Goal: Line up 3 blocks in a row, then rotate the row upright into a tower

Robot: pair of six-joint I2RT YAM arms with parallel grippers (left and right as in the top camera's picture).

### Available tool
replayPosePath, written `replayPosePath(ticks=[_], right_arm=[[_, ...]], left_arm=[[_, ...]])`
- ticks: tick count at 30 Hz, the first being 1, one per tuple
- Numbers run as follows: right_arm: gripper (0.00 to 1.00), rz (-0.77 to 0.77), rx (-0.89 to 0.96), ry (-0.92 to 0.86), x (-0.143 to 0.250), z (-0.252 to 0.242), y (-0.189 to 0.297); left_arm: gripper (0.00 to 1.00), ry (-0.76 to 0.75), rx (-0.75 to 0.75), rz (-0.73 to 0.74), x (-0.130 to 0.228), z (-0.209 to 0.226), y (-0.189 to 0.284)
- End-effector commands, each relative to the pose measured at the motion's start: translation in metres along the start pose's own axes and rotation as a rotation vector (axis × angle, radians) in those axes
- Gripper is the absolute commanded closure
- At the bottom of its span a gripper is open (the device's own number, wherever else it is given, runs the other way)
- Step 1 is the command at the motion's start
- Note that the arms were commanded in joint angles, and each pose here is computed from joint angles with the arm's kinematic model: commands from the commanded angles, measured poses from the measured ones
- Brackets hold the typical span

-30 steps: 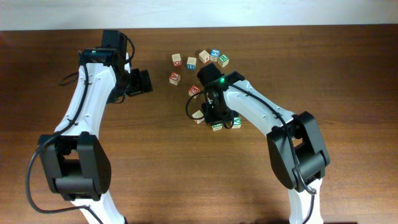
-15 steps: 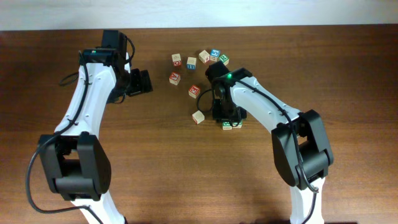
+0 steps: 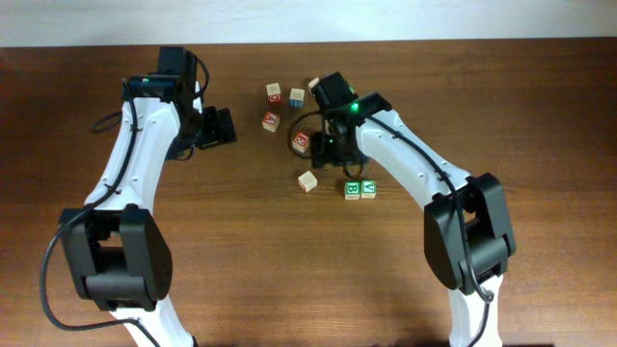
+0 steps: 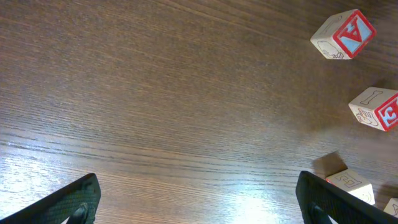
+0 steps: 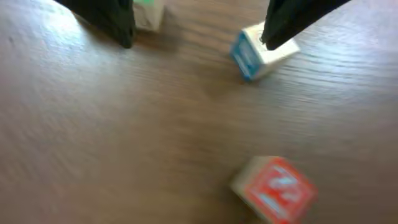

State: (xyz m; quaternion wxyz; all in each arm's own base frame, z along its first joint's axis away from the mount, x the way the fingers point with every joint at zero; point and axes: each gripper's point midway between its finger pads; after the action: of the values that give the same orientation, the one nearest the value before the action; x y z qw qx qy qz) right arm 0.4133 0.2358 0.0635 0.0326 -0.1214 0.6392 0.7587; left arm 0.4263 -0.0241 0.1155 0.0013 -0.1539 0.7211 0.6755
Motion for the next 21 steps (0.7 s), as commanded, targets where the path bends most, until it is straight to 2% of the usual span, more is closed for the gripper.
replayPosePath(ticks=[1, 6, 9, 11, 14, 18, 21], right_arm=[[0.32, -0.004, -0.049, 0.197, 0.002, 0.029, -0.012], [0.32, 0.037, -0.096, 0.343, 0.012, 0.038, -0.028], [0.33, 0.053, -0.093, 0.344, 0.015, 0.036, -0.037], [0.4, 0.057, -0.092, 0.344, 0.016, 0.036, -0.039], [0.6, 0.062, -0.087, 0.326, 0.017, 0.035, -0.039], [0.67, 0.114, -0.068, 0.261, 0.028, 0.029, -0.038], [0.71, 0.143, 0.011, 0.152, 0.035, 0.015, -0.037]], left_arm=[[0.01, 0.009, 0.0, -0.001, -0.002, -0.001, -0.001], [0.01, 0.009, 0.001, -0.006, -0.004, -0.001, -0.001], [0.01, 0.009, 0.002, -0.008, -0.004, -0.001, -0.001], [0.01, 0.009, 0.002, -0.008, -0.004, -0.001, -0.001], [0.01, 0.009, 0.002, -0.008, -0.004, -0.001, -0.001], [0.01, 0.009, 0.002, -0.008, -0.004, -0.001, -0.001], [0.01, 0.009, 0.002, -0.007, -0.004, -0.001, -0.001]])
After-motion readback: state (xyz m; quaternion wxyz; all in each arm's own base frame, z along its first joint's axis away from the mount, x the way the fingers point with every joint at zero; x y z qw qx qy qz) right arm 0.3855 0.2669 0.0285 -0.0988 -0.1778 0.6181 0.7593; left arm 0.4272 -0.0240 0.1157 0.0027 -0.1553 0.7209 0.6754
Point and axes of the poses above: each gripper's point midway between its finger pads, its own y axis back along the fingers, its own z axis along the line the jaws close on, x = y × z, and after that the axes turned 2 degrees about -y, right-handed
